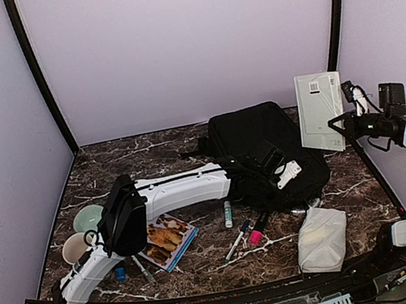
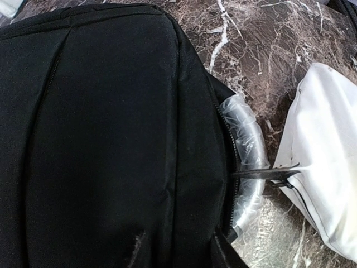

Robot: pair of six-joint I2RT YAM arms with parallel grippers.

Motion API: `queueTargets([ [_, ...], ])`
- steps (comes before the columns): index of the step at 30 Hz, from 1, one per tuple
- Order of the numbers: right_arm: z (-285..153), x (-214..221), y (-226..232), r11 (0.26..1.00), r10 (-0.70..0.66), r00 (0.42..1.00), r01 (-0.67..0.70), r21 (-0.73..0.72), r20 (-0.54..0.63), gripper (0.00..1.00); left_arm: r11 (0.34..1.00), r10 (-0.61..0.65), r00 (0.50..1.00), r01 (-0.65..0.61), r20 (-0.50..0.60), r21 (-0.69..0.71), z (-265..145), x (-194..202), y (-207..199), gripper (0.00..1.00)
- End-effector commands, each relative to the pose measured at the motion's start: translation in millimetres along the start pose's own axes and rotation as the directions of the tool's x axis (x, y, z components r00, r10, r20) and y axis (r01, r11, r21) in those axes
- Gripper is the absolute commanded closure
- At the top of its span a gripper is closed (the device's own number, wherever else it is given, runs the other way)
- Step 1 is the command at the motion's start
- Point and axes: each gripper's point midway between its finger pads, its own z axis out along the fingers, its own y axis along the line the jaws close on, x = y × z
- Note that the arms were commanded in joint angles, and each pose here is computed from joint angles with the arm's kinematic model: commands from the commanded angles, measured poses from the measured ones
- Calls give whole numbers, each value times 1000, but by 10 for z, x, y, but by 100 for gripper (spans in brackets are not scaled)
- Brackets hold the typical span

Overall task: Pack the student bag
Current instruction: Place the book in the student bag.

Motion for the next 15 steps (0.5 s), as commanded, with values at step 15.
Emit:
queueTargets([
  [15, -599, -1170, 467, 983, -168, 982, 173, -55, 91, 100, 973, -43, 973, 92, 226, -211, -986, -845, 657, 100],
])
